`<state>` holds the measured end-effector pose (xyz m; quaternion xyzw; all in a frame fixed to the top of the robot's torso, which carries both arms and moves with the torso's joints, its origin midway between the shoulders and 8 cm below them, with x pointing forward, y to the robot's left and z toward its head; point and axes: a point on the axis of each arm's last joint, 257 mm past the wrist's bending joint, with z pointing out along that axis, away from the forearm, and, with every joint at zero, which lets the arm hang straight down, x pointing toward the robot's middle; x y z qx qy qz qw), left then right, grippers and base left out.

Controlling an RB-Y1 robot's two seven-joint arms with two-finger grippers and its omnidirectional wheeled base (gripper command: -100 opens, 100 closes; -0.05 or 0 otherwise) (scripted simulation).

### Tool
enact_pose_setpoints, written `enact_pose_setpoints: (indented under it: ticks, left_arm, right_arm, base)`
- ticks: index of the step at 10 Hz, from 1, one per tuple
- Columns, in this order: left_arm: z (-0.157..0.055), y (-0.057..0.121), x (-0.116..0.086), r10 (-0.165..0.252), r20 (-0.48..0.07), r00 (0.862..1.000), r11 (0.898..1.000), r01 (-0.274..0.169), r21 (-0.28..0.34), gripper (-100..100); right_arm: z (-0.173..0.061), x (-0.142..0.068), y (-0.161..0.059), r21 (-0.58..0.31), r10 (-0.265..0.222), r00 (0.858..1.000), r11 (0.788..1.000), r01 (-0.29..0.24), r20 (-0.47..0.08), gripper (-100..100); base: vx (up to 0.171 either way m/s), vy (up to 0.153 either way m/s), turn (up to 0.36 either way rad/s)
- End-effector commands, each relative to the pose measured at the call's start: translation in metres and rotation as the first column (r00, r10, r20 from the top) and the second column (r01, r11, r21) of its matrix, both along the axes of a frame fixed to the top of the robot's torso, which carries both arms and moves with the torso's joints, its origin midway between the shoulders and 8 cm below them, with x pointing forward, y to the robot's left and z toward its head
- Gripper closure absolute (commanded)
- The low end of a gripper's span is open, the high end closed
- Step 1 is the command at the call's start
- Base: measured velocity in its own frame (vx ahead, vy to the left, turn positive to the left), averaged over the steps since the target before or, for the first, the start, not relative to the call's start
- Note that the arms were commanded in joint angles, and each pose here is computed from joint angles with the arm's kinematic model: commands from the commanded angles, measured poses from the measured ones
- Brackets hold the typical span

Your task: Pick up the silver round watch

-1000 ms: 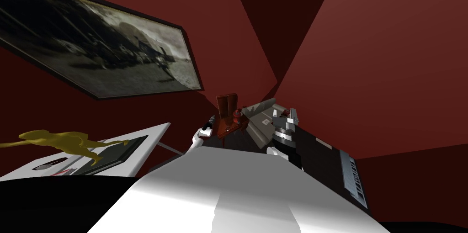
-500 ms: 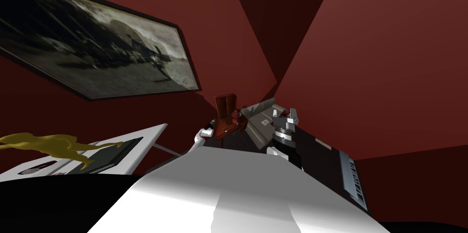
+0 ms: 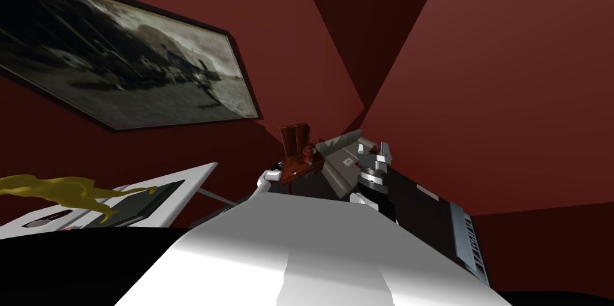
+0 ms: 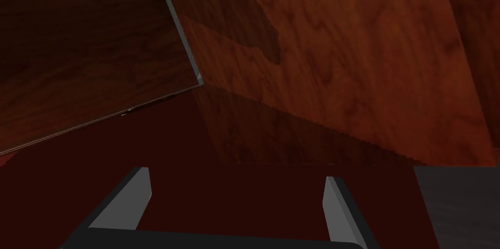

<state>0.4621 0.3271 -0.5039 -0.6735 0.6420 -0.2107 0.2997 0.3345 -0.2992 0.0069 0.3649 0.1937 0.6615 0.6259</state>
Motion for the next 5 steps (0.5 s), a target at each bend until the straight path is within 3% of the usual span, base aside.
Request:
enact_pose_setpoints:
  ticks: [1, 5]
  left_arm:
    - [-0.009, -0.004, -0.005, 0.004, -0.027, 1.000, 1.000, -0.004, -0.009, -100]
    - [-0.047, -0.028, -0.038, 0.015, -0.165, 0.986, 0.998, -0.026, -0.064, -100]
  right_arm:
    - [0.000, 0.000, 0.000, 0.000, 0.000, 1.000, 1.000, 0.000, 0.000, 0]
    - [0.000, 0.000, 0.000, 0.000, 0.000, 1.000, 1.000, 0.000, 0.000, 0]
  base:
    - [0.026, -0.039, 0.025]
    - [0.026, -0.038, 0.027]
